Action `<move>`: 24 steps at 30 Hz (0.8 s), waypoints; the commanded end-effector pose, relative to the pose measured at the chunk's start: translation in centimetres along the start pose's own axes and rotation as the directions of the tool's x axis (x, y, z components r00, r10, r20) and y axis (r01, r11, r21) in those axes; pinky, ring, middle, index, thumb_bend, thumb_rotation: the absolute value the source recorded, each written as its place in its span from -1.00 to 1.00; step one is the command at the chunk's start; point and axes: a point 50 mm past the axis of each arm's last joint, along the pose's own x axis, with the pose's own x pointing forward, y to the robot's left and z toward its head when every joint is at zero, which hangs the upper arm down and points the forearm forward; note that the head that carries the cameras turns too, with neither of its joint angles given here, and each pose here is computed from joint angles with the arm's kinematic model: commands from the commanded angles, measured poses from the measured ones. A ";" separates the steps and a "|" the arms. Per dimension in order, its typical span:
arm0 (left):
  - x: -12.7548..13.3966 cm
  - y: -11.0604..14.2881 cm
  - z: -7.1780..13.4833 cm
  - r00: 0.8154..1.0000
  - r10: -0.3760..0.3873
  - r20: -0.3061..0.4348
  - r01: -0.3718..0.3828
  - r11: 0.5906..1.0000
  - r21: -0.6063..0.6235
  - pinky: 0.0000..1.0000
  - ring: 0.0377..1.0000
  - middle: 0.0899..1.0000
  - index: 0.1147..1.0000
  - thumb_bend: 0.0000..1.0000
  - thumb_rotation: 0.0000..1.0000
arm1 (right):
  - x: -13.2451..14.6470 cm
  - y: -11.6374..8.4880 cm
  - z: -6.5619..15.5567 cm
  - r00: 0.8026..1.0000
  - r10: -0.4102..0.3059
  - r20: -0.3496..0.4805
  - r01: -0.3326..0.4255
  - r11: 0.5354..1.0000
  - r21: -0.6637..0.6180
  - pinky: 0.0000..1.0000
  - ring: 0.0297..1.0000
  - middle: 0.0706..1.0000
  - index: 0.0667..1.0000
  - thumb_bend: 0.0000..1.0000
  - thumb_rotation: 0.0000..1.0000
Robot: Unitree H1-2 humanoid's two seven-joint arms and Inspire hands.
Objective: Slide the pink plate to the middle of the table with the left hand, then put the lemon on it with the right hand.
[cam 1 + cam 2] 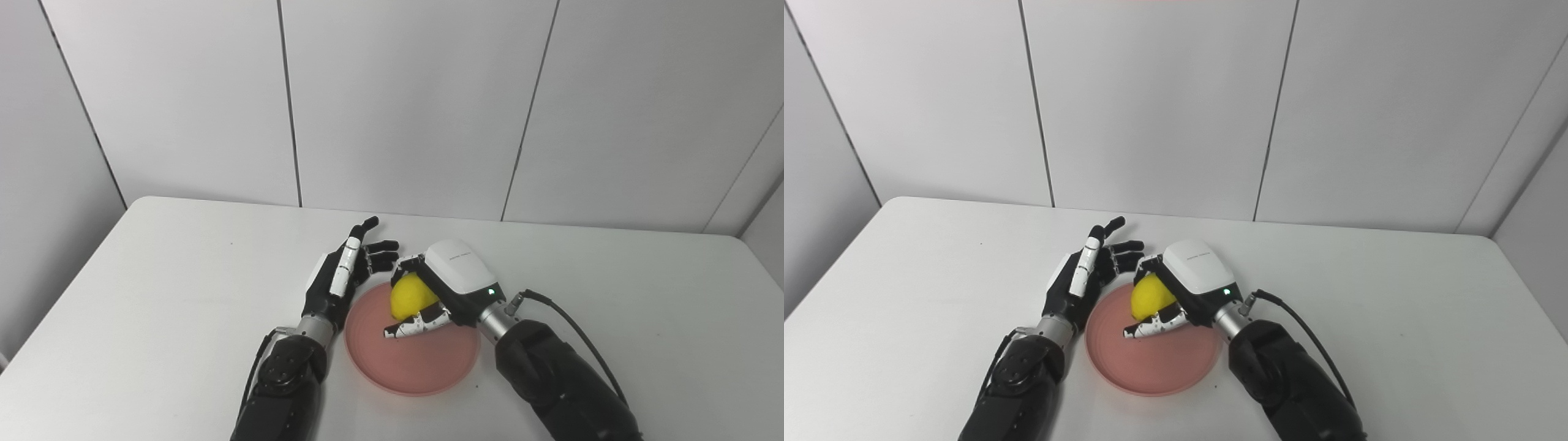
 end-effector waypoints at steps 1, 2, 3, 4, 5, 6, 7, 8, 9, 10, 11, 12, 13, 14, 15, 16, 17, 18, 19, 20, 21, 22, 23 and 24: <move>-1.5 -0.2 -2.6 0.998 0.010 -0.056 -0.011 1.000 -0.024 0.41 0.38 0.34 0.73 0.31 0.90 | 0.5 -1.9 0.8 0.997 -0.035 0.064 0.036 0.999 -0.014 -0.69 -0.60 -0.48 -0.10 -0.01 -0.68; -1.5 -0.2 -2.6 0.998 0.007 -0.057 -0.008 1.000 -0.021 0.42 0.38 0.34 0.73 0.31 0.90 | 0.3 -1.9 0.9 0.998 -0.029 0.064 0.030 0.999 -0.018 -0.69 -0.60 -0.48 -0.10 -0.01 -0.68; -1.4 -0.2 -2.6 0.998 0.005 -0.058 -0.006 1.000 -0.019 0.42 0.39 0.36 0.73 0.31 0.90 | 0.2 -1.8 0.9 0.998 -0.025 0.065 0.026 0.999 -0.020 -0.67 -0.59 -0.46 -0.10 -0.01 -0.68; -1.4 -0.2 -2.6 0.998 0.004 -0.056 -0.005 1.000 -0.017 0.42 0.40 0.37 0.74 0.31 0.90 | 0.1 -1.7 0.9 0.998 -0.021 0.067 0.023 0.999 -0.024 -0.67 -0.58 -0.46 -0.10 -0.01 -0.68; -1.4 -0.3 -2.6 0.998 0.003 -0.055 -0.004 1.000 -0.016 0.40 0.41 0.37 0.73 0.30 0.90 | 0.0 -1.7 1.0 0.997 -0.019 0.069 0.021 0.999 -0.027 -0.65 -0.57 -0.44 -0.10 -0.01 -0.68; -1.4 -0.3 -2.6 0.998 0.005 -0.055 -0.006 1.000 -0.015 0.40 0.41 0.37 0.73 0.29 0.90 | -0.1 -1.6 1.0 0.998 -0.013 0.069 0.015 1.000 -0.027 -0.65 -0.56 -0.44 -0.10 -0.01 -0.68; -1.3 -0.3 -2.6 0.998 0.006 -0.055 -0.006 1.000 -0.013 0.39 0.41 0.36 0.73 0.29 0.91 | -0.2 -1.5 1.1 0.998 -0.009 0.069 0.011 1.000 -0.024 -0.65 -0.56 -0.44 -0.10 -0.01 -0.68; -1.3 -0.3 -2.6 0.998 0.006 -0.055 -0.006 1.000 -0.012 0.40 0.41 0.35 0.73 0.29 0.91 | -0.2 -1.5 1.1 0.998 -0.004 0.067 0.005 1.000 -0.020 -0.65 -0.57 -0.44 -0.10 -0.01 -0.68; -1.3 -0.3 -2.6 0.998 0.005 -0.056 -0.005 1.000 -0.009 0.40 0.41 0.34 0.73 0.30 0.91 | -0.2 -1.5 1.2 0.998 -0.001 0.066 0.002 1.000 -0.015 -0.65 -0.56 -0.44 -0.10 -0.01 -0.68; -1.4 -0.2 -2.6 0.998 0.003 -0.057 -0.004 1.000 -0.006 0.40 0.41 0.33 0.74 0.30 0.93 | -0.2 -1.5 1.3 0.998 0.000 0.065 0.001 1.000 -0.011 -0.65 -0.57 -0.44 -0.10 -0.01 -0.68; -1.4 -0.2 -2.5 0.998 0.004 -0.059 -0.005 1.000 -0.006 0.41 0.41 0.33 0.74 0.30 0.93 | -0.2 -1.5 1.4 0.998 0.000 0.065 0.000 1.000 -0.008 -0.65 -0.57 -0.45 -0.10 -0.01 -0.68; -1.4 -0.2 -2.5 0.998 0.005 -0.059 -0.005 1.000 -0.005 0.41 0.41 0.32 0.74 0.31 0.93 | -0.2 -1.5 1.4 0.998 0.000 0.065 0.001 1.000 -0.006 -0.66 -0.58 -0.45 -0.10 -0.01 -0.68; -1.4 -0.1 -2.5 0.998 0.006 -0.059 -0.006 1.000 -0.006 0.42 0.41 0.32 0.74 0.31 0.92 | -0.2 -1.4 1.4 0.998 -0.001 0.065 0.001 1.000 -0.005 -0.66 -0.58 -0.46 -0.10 -0.01 -0.68; -1.4 -0.1 -2.5 0.998 0.008 -0.060 -0.008 1.000 -0.008 0.42 0.41 0.32 0.74 0.31 0.92 | -0.1 -1.4 1.5 0.998 -0.002 0.066 0.002 1.000 -0.002 -0.67 -0.59 -0.46 -0.10 -0.01 -0.68; -1.3 -0.1 -2.6 0.998 0.009 -0.061 -0.010 1.000 -0.010 0.40 0.40 0.31 0.73 0.33 0.91 | -0.1 -1.4 1.5 0.998 -0.002 0.067 0.002 1.000 0.000 -0.67 -0.59 -0.46 -0.10 -0.01 -0.68; -1.3 0.0 -2.6 0.998 0.008 -0.063 -0.009 1.000 -0.008 0.40 0.40 0.31 0.73 0.34 0.91 | -0.1 -1.3 1.5 0.998 -0.003 0.067 0.003 1.000 -0.001 -0.67 -0.59 -0.47 -0.10 -0.01 -0.68; -1.3 0.0 -2.6 0.998 0.007 -0.064 -0.008 1.000 -0.007 0.41 0.41 0.32 0.74 0.37 0.91 | -0.1 -1.2 1.5 0.998 -0.003 0.067 0.004 1.000 -0.001 -0.67 -0.59 -0.46 -0.10 -0.01 -0.68; -1.3 0.0 -2.6 0.998 0.008 -0.064 -0.009 1.000 -0.007 0.41 0.41 0.33 0.75 0.38 0.92 | -0.1 -1.1 1.6 0.998 -0.003 0.066 0.003 1.000 -0.003 -0.67 -0.59 -0.46 -0.10 -0.01 -0.68; -1.3 0.0 -2.6 0.998 0.009 -0.064 -0.010 1.000 -0.007 0.40 0.40 0.33 0.75 0.39 0.92 | -0.1 -1.0 1.6 0.998 -0.002 0.065 0.002 1.000 -0.004 -0.66 -0.58 -0.44 -0.10 -0.01 -0.68; -1.3 0.0 -2.6 0.998 0.009 -0.063 -0.009 1.000 -0.008 0.39 0.40 0.33 0.74 0.39 0.92 | -0.1 -0.9 1.6 0.998 0.001 0.064 -0.001 1.000 -0.004 -0.66 -0.57 -0.44 -0.09 -0.01 -0.68; -1.3 -0.1 -2.5 0.998 0.008 -0.062 -0.008 1.000 -0.005 0.40 0.40 0.33 0.74 0.39 0.92 | -0.1 -0.8 1.6 0.998 0.006 0.063 -0.006 1.000 -0.006 -0.65 -0.56 -0.42 -0.09 -0.01 -0.68; -1.4 -0.1 -2.5 0.998 0.008 -0.060 -0.008 1.000 -0.005 0.41 0.40 0.33 0.74 0.40 0.93 | -0.1 -0.6 1.5 0.998 0.010 0.064 -0.010 1.000 -0.003 -0.64 -0.56 -0.42 -0.09 -0.01 -0.68; -1.4 -0.1 -2.5 0.998 0.008 -0.059 -0.008 1.000 -0.004 0.42 0.40 0.33 0.72 0.40 0.92 | -0.1 -0.5 1.5 0.998 0.013 0.065 -0.013 1.000 0.000 -0.65 -0.56 -0.43 -0.09 -0.01 -0.69; -1.4 0.0 -2.4 0.998 0.008 -0.058 -0.008 1.000 -0.001 0.43 0.40 0.33 0.72 0.41 0.93 | -0.1 -0.3 1.4 0.998 0.018 0.066 -0.018 1.000 -0.002 -0.65 -0.56 -0.43 -0.09 0.00 -0.69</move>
